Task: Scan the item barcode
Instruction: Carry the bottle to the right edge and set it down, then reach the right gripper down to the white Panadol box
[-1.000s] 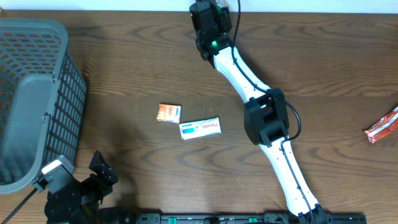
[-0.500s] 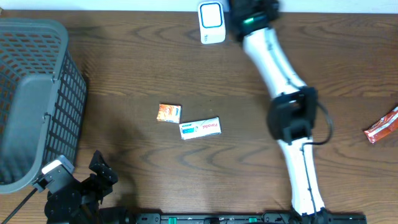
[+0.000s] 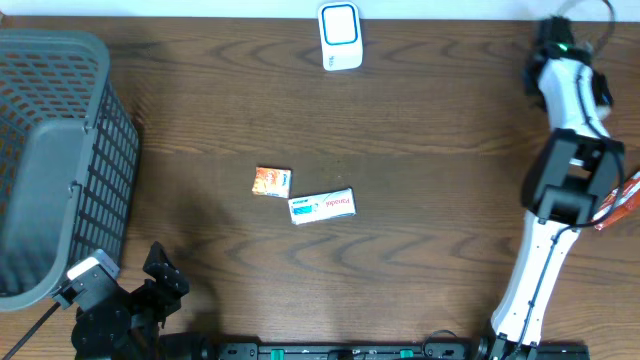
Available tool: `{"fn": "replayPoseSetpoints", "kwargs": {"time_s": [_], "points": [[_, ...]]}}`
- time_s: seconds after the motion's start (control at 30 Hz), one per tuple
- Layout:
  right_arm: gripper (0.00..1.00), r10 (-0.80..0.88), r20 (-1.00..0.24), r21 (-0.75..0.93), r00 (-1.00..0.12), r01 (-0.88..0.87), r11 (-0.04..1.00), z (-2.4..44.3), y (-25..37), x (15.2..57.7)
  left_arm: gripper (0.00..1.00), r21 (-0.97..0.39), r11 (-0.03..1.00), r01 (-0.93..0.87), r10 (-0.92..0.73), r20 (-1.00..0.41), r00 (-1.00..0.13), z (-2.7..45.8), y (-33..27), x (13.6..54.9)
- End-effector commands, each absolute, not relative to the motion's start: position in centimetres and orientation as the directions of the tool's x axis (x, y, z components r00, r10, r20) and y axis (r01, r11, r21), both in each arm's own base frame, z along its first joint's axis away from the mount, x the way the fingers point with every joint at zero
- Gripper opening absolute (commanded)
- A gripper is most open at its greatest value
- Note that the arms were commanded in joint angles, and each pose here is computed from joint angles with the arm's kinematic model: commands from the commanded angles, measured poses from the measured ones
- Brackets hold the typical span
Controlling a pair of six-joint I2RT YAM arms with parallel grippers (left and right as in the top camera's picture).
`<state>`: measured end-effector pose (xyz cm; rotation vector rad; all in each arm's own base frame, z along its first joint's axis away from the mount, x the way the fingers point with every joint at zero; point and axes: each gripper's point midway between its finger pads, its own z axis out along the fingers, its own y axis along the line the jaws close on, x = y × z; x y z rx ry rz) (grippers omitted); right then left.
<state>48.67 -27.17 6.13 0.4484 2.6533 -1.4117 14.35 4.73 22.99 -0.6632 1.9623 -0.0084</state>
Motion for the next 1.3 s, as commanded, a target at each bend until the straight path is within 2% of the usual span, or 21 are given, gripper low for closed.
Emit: {"fn": "replayPoseSetpoints", "kwargs": {"time_s": [0.0,0.1,0.17,0.2,0.27,0.33,0.5,0.63,0.73,0.87,0.97,1.07,1.13,1.2,1.27], "points": [[0.55,0.351,-0.298,-0.680,-0.888,0.455,0.575,4.3,-28.1,46.8,0.87,-0.290,0.840,-0.458,-0.460,-0.828,-0.320,23.0,4.9,14.3],[0.56,0.504,-0.276,-0.442,-0.818,0.574,0.690,0.9,-27.4,45.9,0.87,-0.290,0.840,-0.458,-0.460,-0.828,-0.320,23.0,4.9,14.3],[0.58,0.599,-0.245,-0.246,-0.762,0.647,0.722,-0.6,-26.4,46.1,0.87,-0.290,0.840,-0.458,-0.460,-0.828,-0.320,23.0,4.9,14.3],[0.63,0.632,-0.225,-0.155,-0.742,0.667,0.728,-1.0,-25.9,46.2,0.87,-0.290,0.840,-0.458,-0.460,-0.828,-0.320,23.0,4.9,14.3],[0.85,0.675,-0.192,-0.032,-0.712,0.692,0.721,-1.3,-25.6,46.4,0.87,-0.290,0.840,-0.458,-0.460,-0.828,-0.321,23.0,4.9,14.3],[0.99,0.706,-0.166,0.036,-0.688,0.711,0.702,-1.4,-25.9,46.0,0.88,-0.290,0.840,-0.458,-0.460,-0.828,-0.320,23.0,4.9,14.3],[0.99,0.751,-0.128,0.060,-0.648,0.751,0.658,0.1,-27.7,43.7,0.87,-0.290,0.840,-0.458,-0.460,-0.828,-0.321,23.0,4.9,14.3],[0.99,0.767,-0.202,0.103,-0.610,0.765,0.636,5.9,-29.3,43.3,0.88,-0.290,0.840,-0.458,-0.460,-0.828,-0.320,23.0,4.9,14.3],[0.99,0.751,-0.339,0.141,-0.567,0.758,0.637,13.2,-30.1,43.5,0.87,-0.290,0.840,-0.458,-0.460,-0.828,-0.320,23.0,4.9,14.3],[0.99,0.754,-0.516,0.254,-0.406,0.768,0.587,24.9,-28.7,42.7,0.87,-0.290,0.840,-0.458,-0.460,-0.828,-0.320,23.0,4.9,14.3],[0.99,0.744,-0.564,0.318,-0.359,0.736,0.597,30.4,-25.2,41.7,0.88,-0.290,0.840,-0.458,-0.460,-0.828,-0.320,23.0,4.9,14.3],[0.99,0.701,-0.580,0.345,-0.415,0.655,0.672,33.6,-19.5,41.4,0.87,-0.290,0.840,-0.458,-0.460,-0.828,-0.320,23.0,4.9,14.3],[0.99,0.651,-0.566,0.337,-0.506,0.579,0.743,34.0,-14.4,41.7,0.87,-0.290,0.840,-0.458,-0.460,-0.828,-0.320,23.0,4.9,14.3],[0.99,0.507,-0.538,0.342,-0.674,0.375,0.862,33.4,-7.4,42.7,0.87,-0.290,0.840,-0.458,-0.460,-0.828,-0.320,23.0,4.9,14.3],[0.99,0.309,-0.473,0.380,-0.825,0.125,0.916,31.9,0.3,42.4,0.87,-0.290,0.840,-0.458,-0.460,-0.828,-0.321,23.0,4.9,14.3]]}}
